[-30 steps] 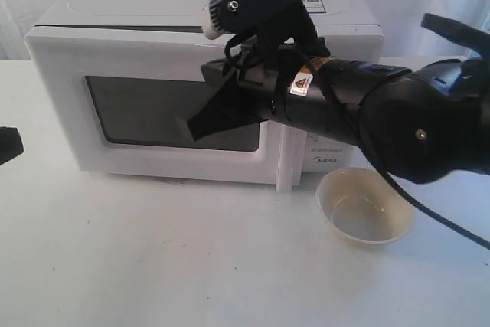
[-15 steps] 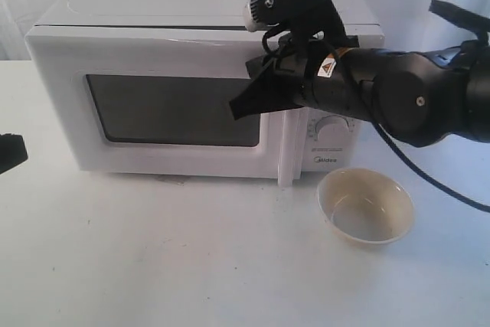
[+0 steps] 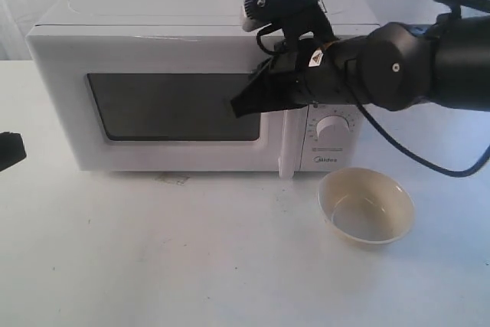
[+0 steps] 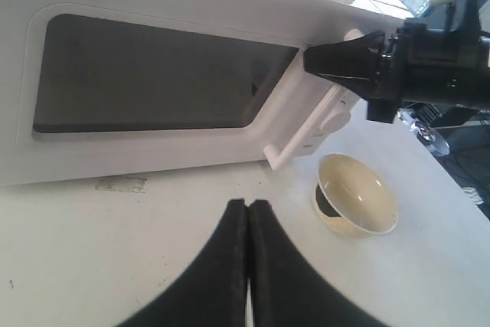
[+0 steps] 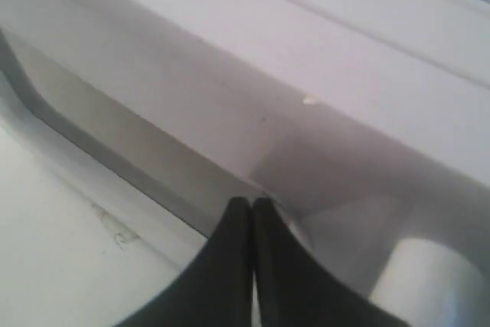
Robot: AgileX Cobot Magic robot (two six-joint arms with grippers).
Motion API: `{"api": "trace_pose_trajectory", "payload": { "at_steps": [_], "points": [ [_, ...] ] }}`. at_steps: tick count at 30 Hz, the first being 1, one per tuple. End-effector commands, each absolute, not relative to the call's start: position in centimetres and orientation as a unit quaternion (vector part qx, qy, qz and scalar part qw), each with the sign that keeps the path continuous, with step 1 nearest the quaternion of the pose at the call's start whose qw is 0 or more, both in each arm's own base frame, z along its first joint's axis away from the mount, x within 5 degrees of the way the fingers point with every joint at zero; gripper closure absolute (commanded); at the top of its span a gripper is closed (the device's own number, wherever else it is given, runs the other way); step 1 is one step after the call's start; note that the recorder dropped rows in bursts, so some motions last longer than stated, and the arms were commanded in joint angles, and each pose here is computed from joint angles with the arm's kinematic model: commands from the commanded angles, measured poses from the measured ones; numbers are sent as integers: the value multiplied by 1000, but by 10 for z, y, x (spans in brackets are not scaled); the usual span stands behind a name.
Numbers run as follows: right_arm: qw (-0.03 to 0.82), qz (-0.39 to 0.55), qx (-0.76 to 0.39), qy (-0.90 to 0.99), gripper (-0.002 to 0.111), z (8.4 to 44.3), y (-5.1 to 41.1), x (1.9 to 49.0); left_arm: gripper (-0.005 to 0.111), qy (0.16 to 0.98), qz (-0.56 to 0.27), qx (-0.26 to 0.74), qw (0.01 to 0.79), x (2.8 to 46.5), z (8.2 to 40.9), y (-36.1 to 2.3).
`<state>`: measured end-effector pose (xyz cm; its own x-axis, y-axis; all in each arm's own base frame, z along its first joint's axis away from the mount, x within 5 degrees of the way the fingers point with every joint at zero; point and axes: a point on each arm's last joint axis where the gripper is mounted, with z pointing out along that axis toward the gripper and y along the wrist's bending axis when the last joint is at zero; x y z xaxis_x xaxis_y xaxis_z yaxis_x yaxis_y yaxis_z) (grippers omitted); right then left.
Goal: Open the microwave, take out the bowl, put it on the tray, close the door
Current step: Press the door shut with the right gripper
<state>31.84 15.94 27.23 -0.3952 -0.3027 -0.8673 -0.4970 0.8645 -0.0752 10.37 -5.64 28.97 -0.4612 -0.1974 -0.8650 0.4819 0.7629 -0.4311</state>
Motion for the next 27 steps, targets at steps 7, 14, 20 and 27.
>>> {"api": "trace_pose_trajectory", "payload": {
  "at_steps": [7, 14, 20, 27],
  "points": [
    [564, 118, -243, 780, 108, 337, 135, 253, 107, 782, -323, 75, 528, 105, 291, -54],
    [575, 120, -240, 773, 108, 340, 124, 232, 107, 782, -323, 75, 528, 105, 291, -54],
    [566, 141, -222, 781, 108, 345, 119, 220, 107, 782, -323, 75, 528, 105, 291, -54],
    [571, 141, -222, 778, 108, 348, 118, 218, 107, 782, -323, 75, 528, 105, 291, -54]
  ]
}}
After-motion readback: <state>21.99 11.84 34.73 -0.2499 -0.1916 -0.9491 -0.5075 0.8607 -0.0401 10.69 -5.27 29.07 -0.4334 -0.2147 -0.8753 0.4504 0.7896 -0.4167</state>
